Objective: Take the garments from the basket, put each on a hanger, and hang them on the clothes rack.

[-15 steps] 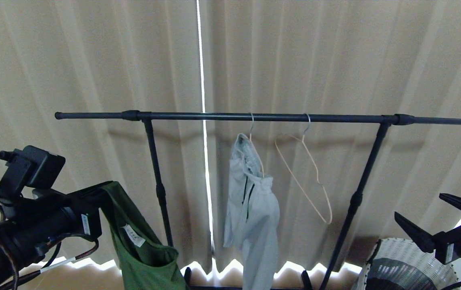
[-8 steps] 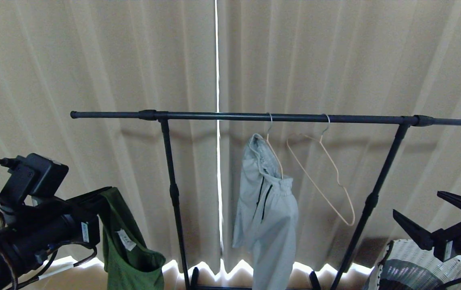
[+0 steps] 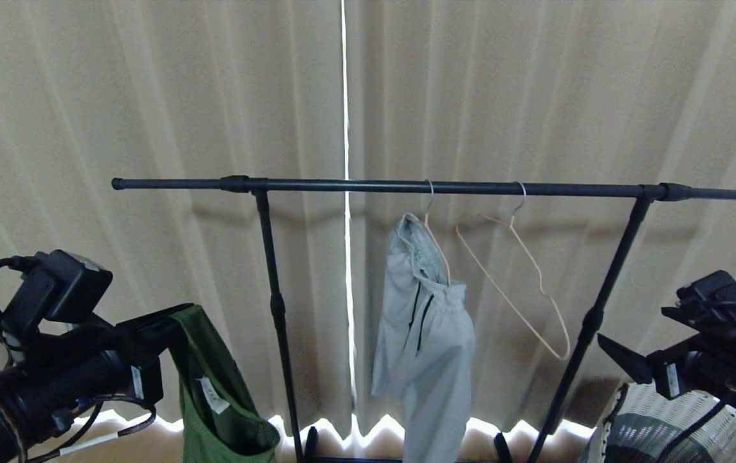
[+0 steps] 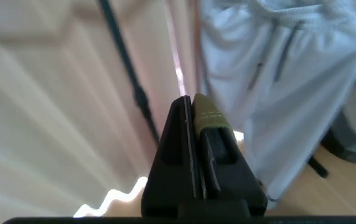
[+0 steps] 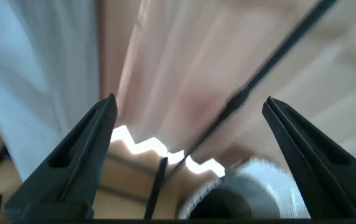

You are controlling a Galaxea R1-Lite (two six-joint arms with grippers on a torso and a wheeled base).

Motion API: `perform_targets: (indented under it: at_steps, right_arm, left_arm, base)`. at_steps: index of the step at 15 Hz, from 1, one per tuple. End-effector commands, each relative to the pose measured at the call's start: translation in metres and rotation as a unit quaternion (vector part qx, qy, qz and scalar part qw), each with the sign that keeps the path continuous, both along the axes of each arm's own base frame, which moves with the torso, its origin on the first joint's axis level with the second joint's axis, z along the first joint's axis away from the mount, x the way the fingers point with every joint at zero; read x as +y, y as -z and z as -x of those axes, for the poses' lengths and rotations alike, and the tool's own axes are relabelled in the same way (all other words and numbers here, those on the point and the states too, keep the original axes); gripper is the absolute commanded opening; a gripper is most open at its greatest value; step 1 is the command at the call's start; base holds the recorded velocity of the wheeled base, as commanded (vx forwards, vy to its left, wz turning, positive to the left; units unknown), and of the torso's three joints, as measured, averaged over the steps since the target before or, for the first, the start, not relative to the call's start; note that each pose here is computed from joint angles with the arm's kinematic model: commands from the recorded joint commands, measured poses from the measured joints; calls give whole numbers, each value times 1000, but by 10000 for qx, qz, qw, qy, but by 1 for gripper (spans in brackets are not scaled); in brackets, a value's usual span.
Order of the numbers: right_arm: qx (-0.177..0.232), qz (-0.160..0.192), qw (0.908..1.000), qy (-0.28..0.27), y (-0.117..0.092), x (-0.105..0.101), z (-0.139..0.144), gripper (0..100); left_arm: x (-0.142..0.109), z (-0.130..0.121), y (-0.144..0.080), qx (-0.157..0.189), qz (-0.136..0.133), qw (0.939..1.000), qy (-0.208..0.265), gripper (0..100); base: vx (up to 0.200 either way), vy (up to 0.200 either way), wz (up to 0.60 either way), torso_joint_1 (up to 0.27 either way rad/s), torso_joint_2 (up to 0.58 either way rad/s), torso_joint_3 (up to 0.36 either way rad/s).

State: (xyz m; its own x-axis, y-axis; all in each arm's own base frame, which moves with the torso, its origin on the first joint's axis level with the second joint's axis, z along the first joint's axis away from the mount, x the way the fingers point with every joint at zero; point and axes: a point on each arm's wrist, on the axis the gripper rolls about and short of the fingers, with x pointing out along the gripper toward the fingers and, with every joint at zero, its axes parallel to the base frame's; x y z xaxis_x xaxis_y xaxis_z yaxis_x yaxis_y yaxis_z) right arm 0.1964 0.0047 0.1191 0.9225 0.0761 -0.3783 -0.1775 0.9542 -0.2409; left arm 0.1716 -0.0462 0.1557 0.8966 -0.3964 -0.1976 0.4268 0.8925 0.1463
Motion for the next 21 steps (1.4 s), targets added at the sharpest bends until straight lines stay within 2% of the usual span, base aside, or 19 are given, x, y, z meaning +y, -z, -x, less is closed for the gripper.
perform_targets:
  at_steps: [1, 3, 4, 5, 7, 10, 16, 21]
  right_arm:
    - [215, 104, 9997, -111, -24, 16, -31, 100]
    - [485, -119, 9984, -256, -40, 32, -41, 100]
    - [694, -469, 9959, -332, -53, 50, -51, 100]
    - [830, -580, 9946, -244, -54, 56, -60, 100]
    - [949, -396, 9943, 281, -42, 65, -90, 100]
    - [1080, -277, 9929, 418, -29, 70, -109, 100]
    - [1215, -262, 9907, 560, -1, 71, -130, 100]
    - [1172, -368, 9898, 720, 3, 64, -140, 100]
  left_arm:
    - [4, 2, -5, -126, 45, 9999, -64, 0]
    - [5, 7, -10, -275, 81, 9996, -80, 0]
    - [6, 12, -15, -417, 115, 9990, -72, 0]
    - [7, 15, -17, -483, 136, 9987, -26, 0]
    - [7, 22, -22, -626, 220, 9974, 277, 0]
    - [10, 29, -29, -825, 285, 9957, 299, 0]
    - [11, 27, -28, -801, 284, 9961, 244, 0]
    - [12, 27, -28, -797, 274, 9962, 222, 0]
  base:
    - [0, 0, 0, 0, 0, 0]
    - [0, 0, 0, 0, 0, 0]
    - [0, 0, 0, 0, 0, 0]
    - [0, 0, 0, 0, 0, 0]
    - [0, 0, 0, 0, 0, 0]
    - [0, 0, 0, 0, 0, 0]
    - [0, 0, 0, 0, 0, 0]
    - [0, 0, 0, 0, 0, 0]
